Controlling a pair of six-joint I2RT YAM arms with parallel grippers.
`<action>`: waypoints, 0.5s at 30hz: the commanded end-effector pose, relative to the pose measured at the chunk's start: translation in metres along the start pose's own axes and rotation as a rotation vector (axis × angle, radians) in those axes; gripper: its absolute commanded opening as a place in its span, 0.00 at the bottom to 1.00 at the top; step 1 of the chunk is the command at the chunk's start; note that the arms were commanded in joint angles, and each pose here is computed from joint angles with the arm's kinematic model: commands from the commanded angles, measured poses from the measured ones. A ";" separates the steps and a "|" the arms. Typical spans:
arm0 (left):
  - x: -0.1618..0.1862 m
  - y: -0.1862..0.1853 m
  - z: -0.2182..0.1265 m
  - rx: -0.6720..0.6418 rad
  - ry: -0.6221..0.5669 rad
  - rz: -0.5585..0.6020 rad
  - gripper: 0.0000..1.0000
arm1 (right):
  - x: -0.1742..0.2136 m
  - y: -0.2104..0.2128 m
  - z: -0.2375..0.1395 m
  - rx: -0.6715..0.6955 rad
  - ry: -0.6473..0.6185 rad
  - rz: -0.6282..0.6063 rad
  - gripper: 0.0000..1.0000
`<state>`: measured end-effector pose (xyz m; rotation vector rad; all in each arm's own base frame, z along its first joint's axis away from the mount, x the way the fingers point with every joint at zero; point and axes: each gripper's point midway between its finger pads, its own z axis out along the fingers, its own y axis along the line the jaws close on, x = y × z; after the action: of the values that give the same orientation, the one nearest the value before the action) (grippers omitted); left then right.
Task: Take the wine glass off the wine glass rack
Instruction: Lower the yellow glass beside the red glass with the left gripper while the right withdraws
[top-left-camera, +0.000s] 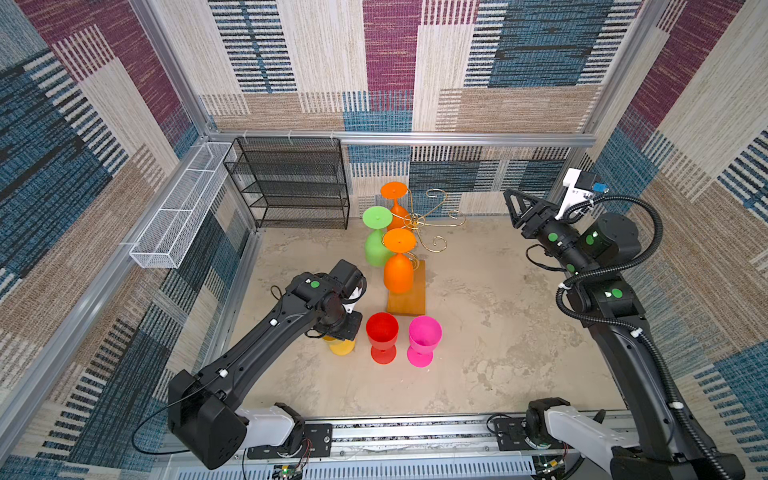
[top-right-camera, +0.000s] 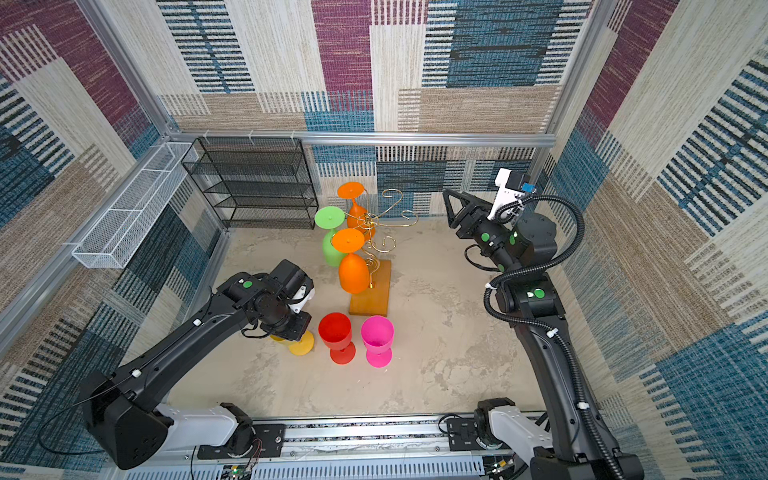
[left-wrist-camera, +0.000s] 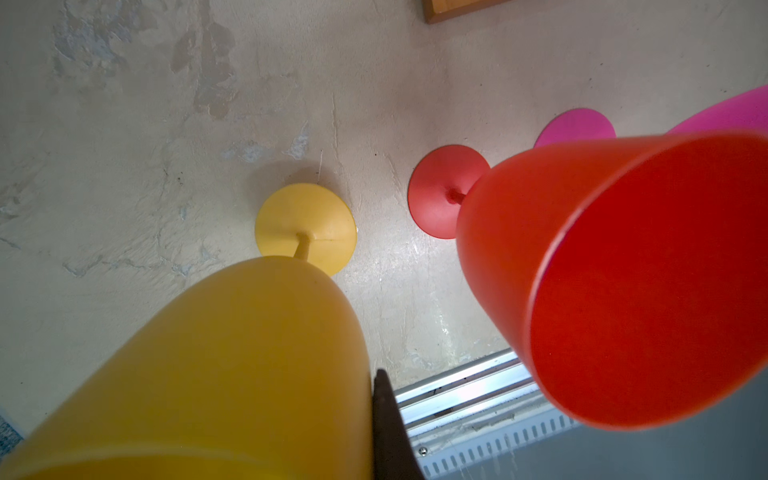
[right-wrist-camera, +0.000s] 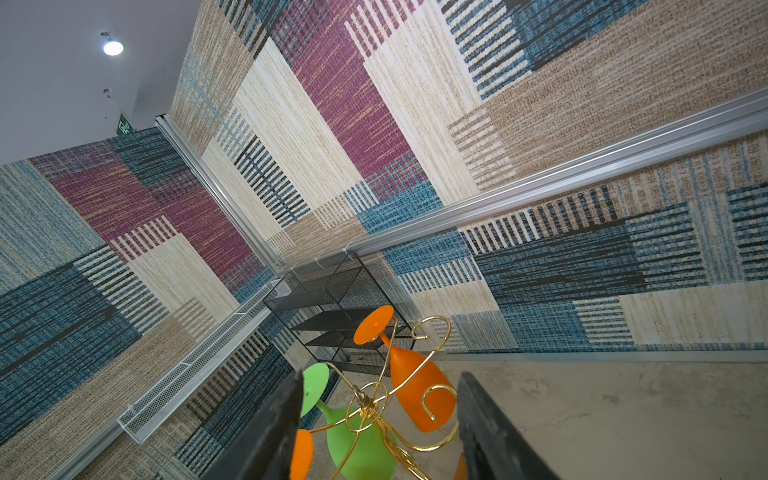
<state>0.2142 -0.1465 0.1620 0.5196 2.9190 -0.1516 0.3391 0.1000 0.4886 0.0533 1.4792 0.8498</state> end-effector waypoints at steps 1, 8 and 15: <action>-0.004 0.002 0.007 -0.017 -0.002 -0.018 0.00 | -0.001 0.002 0.000 -0.010 -0.004 -0.010 0.60; -0.003 -0.002 0.015 -0.001 0.017 -0.019 0.02 | 0.002 -0.001 0.000 -0.001 0.002 -0.008 0.60; -0.003 -0.008 0.006 0.031 -0.010 -0.019 0.30 | 0.003 0.000 0.001 -0.009 0.009 -0.003 0.60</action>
<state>0.2158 -0.1516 0.1510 0.5287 2.9299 -0.1577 0.3406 0.1001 0.4849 0.0567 1.4877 0.8495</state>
